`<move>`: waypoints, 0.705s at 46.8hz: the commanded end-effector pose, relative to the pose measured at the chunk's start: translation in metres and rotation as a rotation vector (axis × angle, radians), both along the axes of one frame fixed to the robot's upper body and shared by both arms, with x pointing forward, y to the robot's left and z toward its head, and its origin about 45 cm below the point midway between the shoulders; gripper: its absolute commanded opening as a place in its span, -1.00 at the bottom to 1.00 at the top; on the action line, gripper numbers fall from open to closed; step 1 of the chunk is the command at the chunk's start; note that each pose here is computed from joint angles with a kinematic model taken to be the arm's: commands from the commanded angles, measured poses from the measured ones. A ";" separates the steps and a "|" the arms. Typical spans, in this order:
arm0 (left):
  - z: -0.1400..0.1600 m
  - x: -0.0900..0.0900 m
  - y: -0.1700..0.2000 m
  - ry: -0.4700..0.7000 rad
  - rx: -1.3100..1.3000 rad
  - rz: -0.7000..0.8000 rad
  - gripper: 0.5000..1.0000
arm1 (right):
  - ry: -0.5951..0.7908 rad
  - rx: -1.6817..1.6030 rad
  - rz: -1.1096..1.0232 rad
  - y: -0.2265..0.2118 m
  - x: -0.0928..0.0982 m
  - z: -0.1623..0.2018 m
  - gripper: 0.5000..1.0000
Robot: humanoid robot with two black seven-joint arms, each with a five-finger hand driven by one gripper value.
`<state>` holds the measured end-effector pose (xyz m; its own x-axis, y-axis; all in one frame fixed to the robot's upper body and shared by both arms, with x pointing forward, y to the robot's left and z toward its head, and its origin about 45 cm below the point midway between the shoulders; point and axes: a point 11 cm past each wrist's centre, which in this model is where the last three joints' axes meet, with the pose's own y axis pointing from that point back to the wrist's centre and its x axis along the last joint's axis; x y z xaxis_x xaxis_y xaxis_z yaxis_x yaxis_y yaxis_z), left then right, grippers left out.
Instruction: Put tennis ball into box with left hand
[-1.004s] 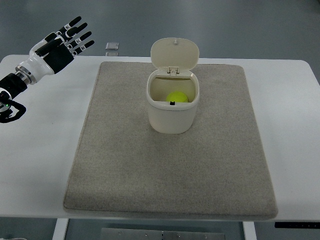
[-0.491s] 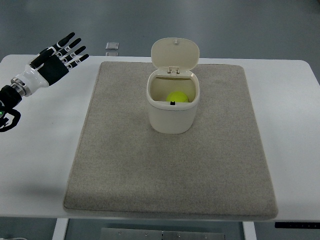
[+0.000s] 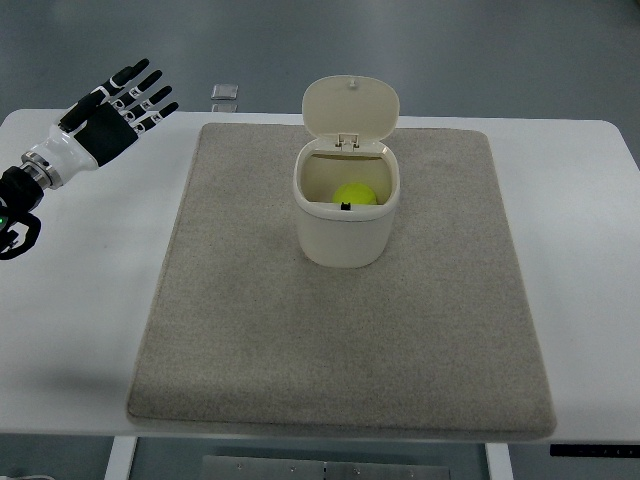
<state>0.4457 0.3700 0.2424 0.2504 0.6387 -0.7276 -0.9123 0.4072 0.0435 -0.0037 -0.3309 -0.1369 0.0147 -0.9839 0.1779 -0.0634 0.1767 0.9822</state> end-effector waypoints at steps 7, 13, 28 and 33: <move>0.002 0.000 -0.001 -0.007 -0.005 -0.001 0.97 | 0.000 0.000 0.000 0.000 0.000 0.000 0.61; 0.005 0.001 0.000 -0.015 -0.011 0.001 0.97 | 0.000 0.000 -0.001 0.000 0.000 0.000 0.60; 0.006 0.002 -0.001 -0.019 -0.012 -0.002 0.97 | 0.000 0.003 -0.001 0.001 0.000 0.000 0.60; 0.006 0.002 0.000 -0.019 -0.011 -0.001 0.97 | 0.000 -0.001 0.002 0.001 0.000 0.000 0.60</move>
